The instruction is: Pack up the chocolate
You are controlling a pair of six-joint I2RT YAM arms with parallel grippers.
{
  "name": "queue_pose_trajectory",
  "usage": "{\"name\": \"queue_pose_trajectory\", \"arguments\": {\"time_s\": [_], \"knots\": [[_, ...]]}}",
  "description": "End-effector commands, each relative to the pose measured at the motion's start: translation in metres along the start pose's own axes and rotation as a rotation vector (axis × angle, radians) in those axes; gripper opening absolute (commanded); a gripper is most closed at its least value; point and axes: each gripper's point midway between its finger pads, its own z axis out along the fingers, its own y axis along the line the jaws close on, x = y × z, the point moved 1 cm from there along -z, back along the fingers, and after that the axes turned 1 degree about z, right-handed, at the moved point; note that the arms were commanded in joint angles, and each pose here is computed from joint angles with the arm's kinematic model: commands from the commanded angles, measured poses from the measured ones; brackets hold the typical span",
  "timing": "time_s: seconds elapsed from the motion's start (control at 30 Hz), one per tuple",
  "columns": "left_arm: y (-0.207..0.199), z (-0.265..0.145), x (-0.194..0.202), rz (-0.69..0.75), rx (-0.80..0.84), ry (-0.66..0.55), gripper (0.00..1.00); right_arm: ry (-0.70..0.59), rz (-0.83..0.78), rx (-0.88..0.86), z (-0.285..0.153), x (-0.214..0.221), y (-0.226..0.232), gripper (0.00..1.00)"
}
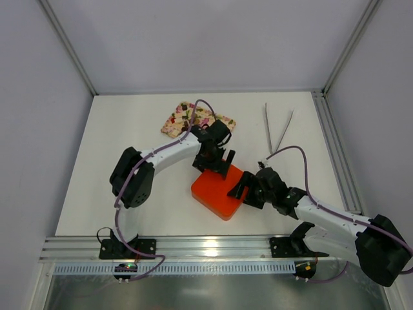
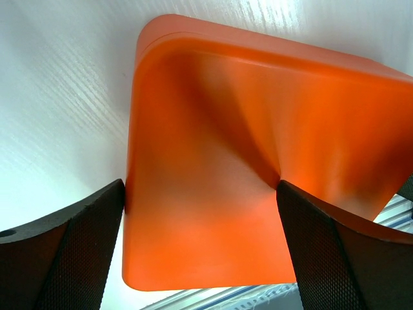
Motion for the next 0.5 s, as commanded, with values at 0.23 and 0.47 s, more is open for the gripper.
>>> {"name": "queue_pose_trajectory", "arguments": {"time_s": [0.23,0.47], "knots": [[-0.002,0.038,0.058,-0.058,-0.057,0.139,0.93,-0.062,-0.058,-0.088,0.009,-0.014,0.017,0.76],[-0.004,0.055,0.077,-0.083,-0.08,0.165,0.93,-0.053,-0.066,-0.065,0.01,-0.008,0.004,0.7]]}}
